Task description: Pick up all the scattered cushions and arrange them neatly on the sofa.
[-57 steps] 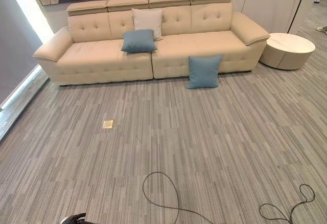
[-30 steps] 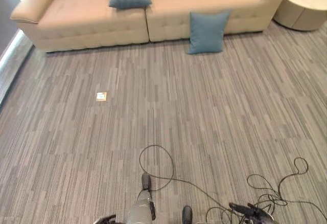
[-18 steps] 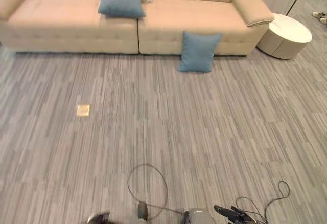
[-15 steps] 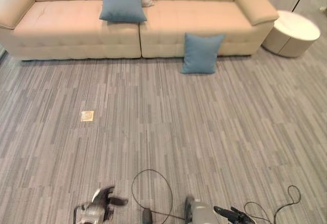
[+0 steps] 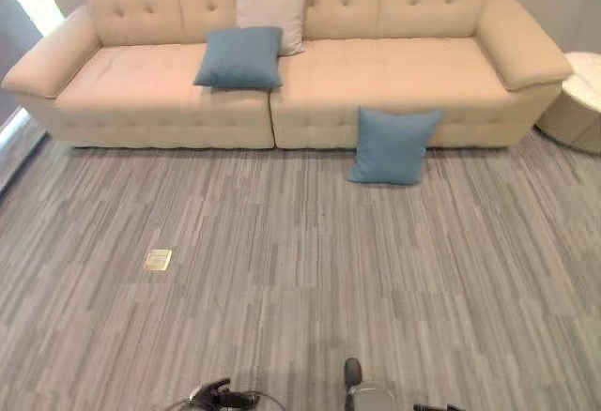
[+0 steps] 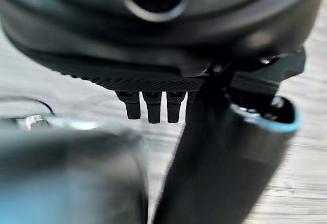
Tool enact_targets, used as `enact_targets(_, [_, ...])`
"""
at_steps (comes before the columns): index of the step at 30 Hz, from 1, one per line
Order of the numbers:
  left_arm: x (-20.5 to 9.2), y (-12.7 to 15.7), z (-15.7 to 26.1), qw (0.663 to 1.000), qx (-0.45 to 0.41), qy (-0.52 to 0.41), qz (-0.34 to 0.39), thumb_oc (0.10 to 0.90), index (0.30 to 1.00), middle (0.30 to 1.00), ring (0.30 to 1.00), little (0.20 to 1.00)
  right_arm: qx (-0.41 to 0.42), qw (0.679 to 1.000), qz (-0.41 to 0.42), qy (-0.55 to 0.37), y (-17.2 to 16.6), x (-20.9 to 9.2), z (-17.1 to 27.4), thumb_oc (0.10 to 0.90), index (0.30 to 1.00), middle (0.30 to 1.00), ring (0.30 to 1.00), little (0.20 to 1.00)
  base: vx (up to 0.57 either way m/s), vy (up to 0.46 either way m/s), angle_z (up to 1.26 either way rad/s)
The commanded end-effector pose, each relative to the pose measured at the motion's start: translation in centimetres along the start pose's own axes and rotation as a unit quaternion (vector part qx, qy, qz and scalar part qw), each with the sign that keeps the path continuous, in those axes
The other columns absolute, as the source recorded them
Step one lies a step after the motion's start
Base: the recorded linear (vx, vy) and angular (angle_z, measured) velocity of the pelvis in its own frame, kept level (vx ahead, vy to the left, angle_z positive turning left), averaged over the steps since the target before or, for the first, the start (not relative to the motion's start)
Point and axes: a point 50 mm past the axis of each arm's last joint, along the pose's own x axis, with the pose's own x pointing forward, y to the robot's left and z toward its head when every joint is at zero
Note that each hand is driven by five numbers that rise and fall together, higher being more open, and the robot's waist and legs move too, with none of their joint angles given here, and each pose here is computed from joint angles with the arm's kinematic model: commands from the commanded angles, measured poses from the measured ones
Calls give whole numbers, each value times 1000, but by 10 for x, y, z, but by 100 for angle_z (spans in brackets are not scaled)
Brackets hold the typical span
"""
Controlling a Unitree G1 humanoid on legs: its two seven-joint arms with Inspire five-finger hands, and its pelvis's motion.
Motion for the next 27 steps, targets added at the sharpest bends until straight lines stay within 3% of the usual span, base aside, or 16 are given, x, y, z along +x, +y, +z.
enact_targets(1, [-12, 61, -42, 993, -11, 73, 89, 800, 900, 900, 900, 900, -55, 997, 18, -54, 12, 1, 30, 800, 900, 900, 900, 900, 724, 24, -18])
enact_targets(8, [-19, 82, -54, 986, -64, 91, 127, 800, 900, 900, 900, 900, -112, 987, 60, -95, 51, -1, 46, 800, 900, 900, 900, 900, 742, 172, -16])
enact_targets(10, [-24, 90, -69, 981, -74, 112, 139, 800, 900, 900, 900, 900, -118, 988, 69, -79, 56, -1, 36, 800, 900, 900, 900, 900, 648, 182, -36])
enact_targets(16, [-27, 110, -58, 979, -43, 107, 167, 800, 900, 900, 900, 900, -110, 989, 89, -34, 68, -3, 2, 800, 900, 900, 900, 900, 535, 118, 18])
enact_targets(22, [-13, 96, 1, 989, 15, 15, 147, 800, 900, 900, 900, 900, -107, 991, 75, -12, 58, -4, -14, 800, 900, 900, 900, 900, 687, 116, 76])
enact_targets(27, [-9, 84, 32, 990, 5, -34, 137, 800, 900, 900, 900, 900, -100, 993, 64, -10, 50, -2, -9, 800, 900, 900, 900, 900, 638, -169, 89])
